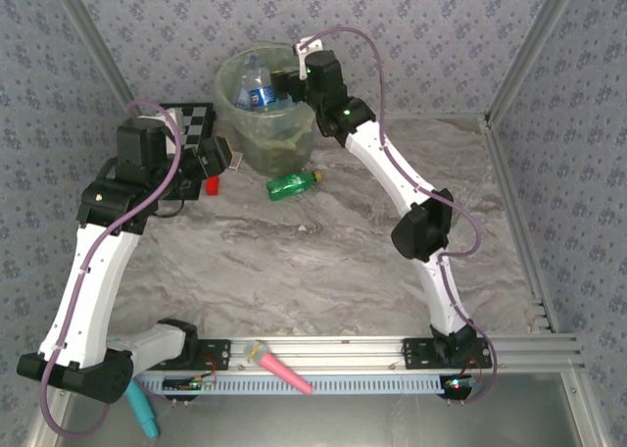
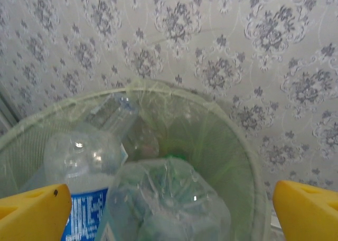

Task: Put the plastic bottles in the bin

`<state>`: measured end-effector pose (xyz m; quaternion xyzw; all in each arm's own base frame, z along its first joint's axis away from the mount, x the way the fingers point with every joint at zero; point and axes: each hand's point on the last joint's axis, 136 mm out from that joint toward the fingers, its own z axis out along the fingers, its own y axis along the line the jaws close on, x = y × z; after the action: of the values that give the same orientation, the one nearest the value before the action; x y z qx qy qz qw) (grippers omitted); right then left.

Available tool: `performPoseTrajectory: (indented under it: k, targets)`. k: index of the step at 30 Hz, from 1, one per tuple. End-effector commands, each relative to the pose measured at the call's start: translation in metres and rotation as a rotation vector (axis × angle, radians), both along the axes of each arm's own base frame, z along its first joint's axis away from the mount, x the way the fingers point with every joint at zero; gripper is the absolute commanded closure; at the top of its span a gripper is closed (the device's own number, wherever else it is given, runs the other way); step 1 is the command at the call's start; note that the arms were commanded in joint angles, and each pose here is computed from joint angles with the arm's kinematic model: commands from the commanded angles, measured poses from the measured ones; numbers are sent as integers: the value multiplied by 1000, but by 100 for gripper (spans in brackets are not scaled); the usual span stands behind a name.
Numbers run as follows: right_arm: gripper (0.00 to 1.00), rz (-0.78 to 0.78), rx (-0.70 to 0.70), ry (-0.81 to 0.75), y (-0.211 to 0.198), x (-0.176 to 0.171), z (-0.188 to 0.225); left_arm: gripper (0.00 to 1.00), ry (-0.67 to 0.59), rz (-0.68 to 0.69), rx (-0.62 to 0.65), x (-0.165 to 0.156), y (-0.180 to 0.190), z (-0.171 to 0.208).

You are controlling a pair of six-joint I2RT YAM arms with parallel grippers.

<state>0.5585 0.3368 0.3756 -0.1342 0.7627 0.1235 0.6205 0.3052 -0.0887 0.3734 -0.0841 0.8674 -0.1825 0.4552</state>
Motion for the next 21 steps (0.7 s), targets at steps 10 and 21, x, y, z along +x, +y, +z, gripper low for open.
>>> performPoseTrajectory:
  k: [10,21]
  targets:
    - [0,54,-45,11,-22,-37,25,0,-29,-2,-20,2,0,6]
    - [0,-44,-92,91,-50,-3,-12,0,-26,-6,-23,4,-2,6]
